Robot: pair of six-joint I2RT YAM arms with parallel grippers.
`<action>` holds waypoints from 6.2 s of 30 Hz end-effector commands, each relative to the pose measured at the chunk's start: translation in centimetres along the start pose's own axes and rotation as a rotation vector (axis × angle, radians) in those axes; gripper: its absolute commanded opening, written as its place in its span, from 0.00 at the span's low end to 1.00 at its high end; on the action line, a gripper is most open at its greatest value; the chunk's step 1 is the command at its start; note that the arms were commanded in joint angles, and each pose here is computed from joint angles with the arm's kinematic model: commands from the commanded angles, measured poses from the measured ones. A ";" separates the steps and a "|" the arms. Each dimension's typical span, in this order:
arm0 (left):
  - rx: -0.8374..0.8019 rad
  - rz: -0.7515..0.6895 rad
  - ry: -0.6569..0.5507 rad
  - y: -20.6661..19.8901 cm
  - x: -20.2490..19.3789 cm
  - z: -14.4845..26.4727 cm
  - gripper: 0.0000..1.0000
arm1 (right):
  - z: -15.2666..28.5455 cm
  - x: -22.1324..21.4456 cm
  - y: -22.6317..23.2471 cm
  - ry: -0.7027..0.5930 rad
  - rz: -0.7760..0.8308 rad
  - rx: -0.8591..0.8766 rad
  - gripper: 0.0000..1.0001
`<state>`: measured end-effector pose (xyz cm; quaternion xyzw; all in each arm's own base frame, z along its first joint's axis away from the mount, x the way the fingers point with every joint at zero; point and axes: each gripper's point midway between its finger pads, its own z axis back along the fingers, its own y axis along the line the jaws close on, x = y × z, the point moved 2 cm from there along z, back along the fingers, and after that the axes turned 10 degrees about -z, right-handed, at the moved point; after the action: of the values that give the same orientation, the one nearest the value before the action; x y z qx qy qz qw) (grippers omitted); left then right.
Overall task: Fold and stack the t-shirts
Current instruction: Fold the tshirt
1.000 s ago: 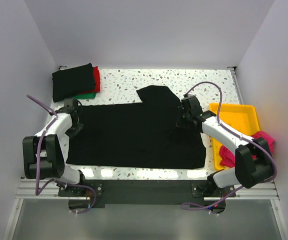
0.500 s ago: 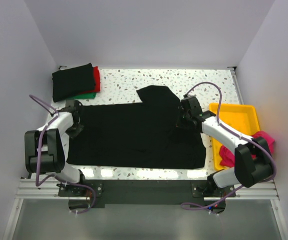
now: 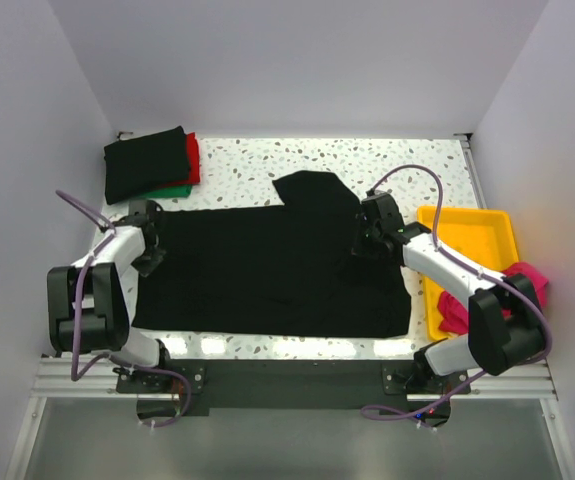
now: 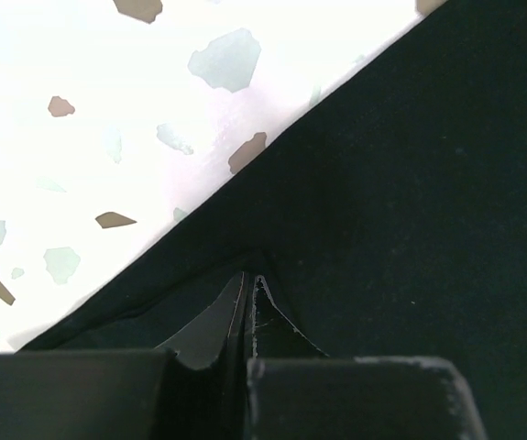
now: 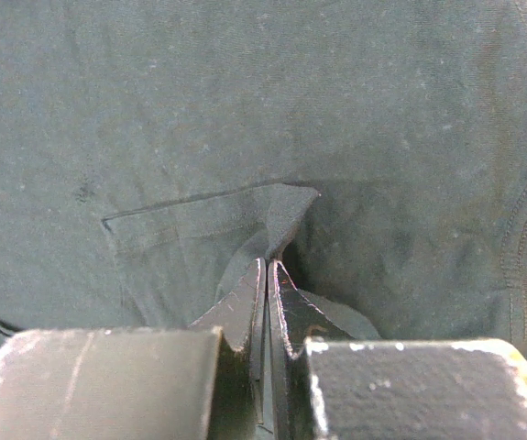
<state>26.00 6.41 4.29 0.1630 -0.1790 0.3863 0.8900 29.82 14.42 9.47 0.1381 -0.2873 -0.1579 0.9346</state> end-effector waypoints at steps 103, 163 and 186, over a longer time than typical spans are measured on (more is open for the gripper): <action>-0.066 0.055 -0.153 1.9 3.1 3.5 0.00 | 7.7 6.7 -1.5 -0.362 -0.079 -0.094 0.00; -0.804 -0.413 -0.113 -9.2 -1.3 10.2 0.72 | -1.2 1.4 6.8 -0.088 0.200 -0.133 0.43; -0.929 -0.488 -0.053 -9.4 -5.0 10.2 0.72 | -1.1 -3.9 1.5 -0.037 0.066 -0.178 0.42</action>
<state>27.05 -6.73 8.42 -0.1883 -0.2787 0.0689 0.9392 26.02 16.49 5.19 0.0163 -0.2532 -0.1355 0.9577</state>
